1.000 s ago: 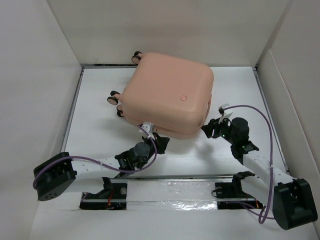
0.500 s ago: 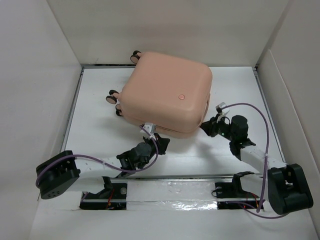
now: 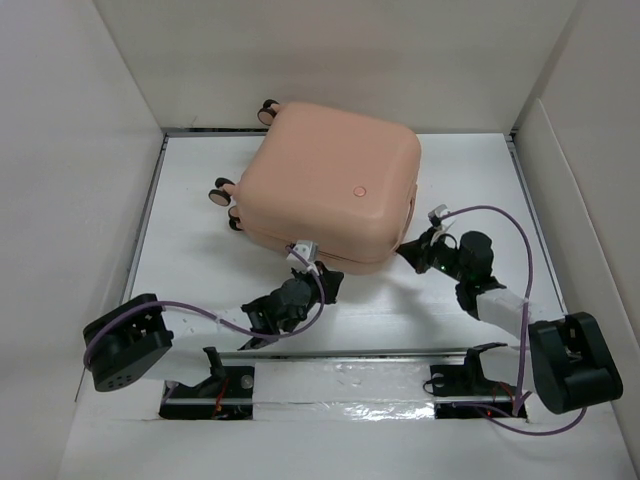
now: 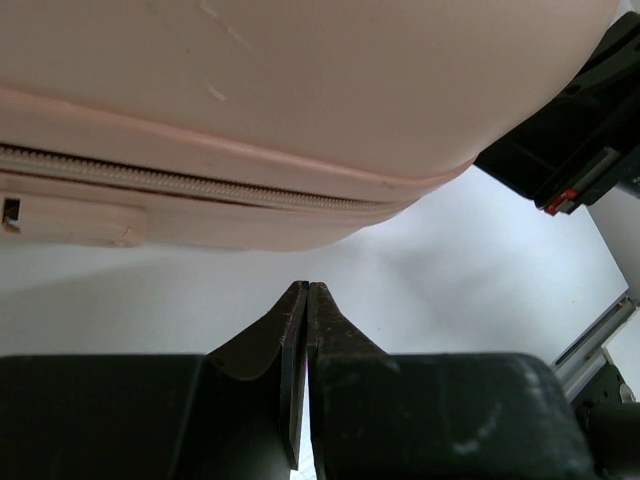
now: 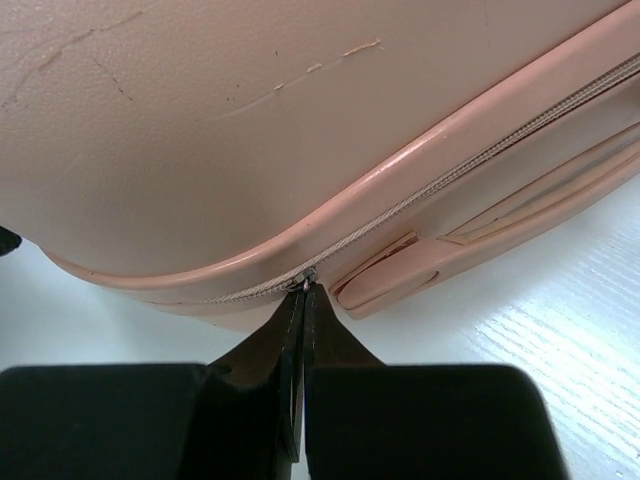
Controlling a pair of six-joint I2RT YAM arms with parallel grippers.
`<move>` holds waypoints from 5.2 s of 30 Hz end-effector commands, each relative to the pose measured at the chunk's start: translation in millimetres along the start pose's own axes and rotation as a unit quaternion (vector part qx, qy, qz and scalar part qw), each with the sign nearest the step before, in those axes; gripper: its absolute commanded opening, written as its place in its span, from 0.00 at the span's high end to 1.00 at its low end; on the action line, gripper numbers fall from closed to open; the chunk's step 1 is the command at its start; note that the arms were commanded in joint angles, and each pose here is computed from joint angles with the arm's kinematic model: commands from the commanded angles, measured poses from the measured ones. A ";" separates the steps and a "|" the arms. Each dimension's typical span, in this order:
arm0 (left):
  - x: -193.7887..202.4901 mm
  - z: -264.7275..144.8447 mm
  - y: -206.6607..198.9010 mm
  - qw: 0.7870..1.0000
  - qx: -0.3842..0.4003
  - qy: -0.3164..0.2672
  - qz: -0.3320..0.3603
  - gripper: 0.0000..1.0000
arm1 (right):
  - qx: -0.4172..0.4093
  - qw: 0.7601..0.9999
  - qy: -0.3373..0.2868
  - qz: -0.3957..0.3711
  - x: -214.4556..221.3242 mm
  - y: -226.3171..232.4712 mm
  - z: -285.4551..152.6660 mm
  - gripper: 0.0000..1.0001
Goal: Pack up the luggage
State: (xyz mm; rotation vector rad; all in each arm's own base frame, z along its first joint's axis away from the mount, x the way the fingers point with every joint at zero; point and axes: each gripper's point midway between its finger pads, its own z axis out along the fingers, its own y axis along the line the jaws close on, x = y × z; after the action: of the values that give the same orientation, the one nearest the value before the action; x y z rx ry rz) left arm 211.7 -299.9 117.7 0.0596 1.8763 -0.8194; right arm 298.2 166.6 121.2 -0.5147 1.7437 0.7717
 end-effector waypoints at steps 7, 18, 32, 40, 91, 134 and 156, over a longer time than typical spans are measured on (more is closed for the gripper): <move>-44.5 38.5 -5.8 0.998 -0.020 -0.065 0.005 1.00 | -0.008 0.999 -0.026 0.021 -6.0 37.7 1.7 1.00; -62.9 61.6 -6.9 0.996 -0.029 -0.084 0.012 1.00 | -0.018 0.994 0.073 0.076 52.8 117.8 -20.2 1.00; -51.3 59.3 -18.4 0.999 -0.004 -0.053 0.006 1.00 | -0.029 0.997 0.025 0.068 4.9 222.7 69.2 1.00; -76.2 -7.8 47.1 0.993 -0.071 -0.073 -0.059 0.35 | -0.033 0.995 -0.001 0.091 12.1 217.1 62.9 1.00; -297.4 53.6 282.1 0.908 -0.232 -0.172 -0.304 0.61 | -0.050 0.997 0.021 0.060 22.2 189.2 45.3 1.00; -98.4 -33.2 -7.0 0.967 0.102 -0.023 -0.230 1.00 | -0.243 0.967 -0.026 0.065 -11.9 280.6 89.7 1.00; -174.0 7.3 38.4 0.985 -0.023 -0.093 -0.147 0.15 | -0.031 0.998 -0.004 0.047 2.6 134.7 -49.8 1.00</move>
State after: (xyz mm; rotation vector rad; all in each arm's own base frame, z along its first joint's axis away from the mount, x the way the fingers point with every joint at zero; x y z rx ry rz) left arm 285.0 -266.7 234.6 -0.2013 1.8024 -0.9612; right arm 180.0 211.8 128.5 -0.4300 1.8518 0.7796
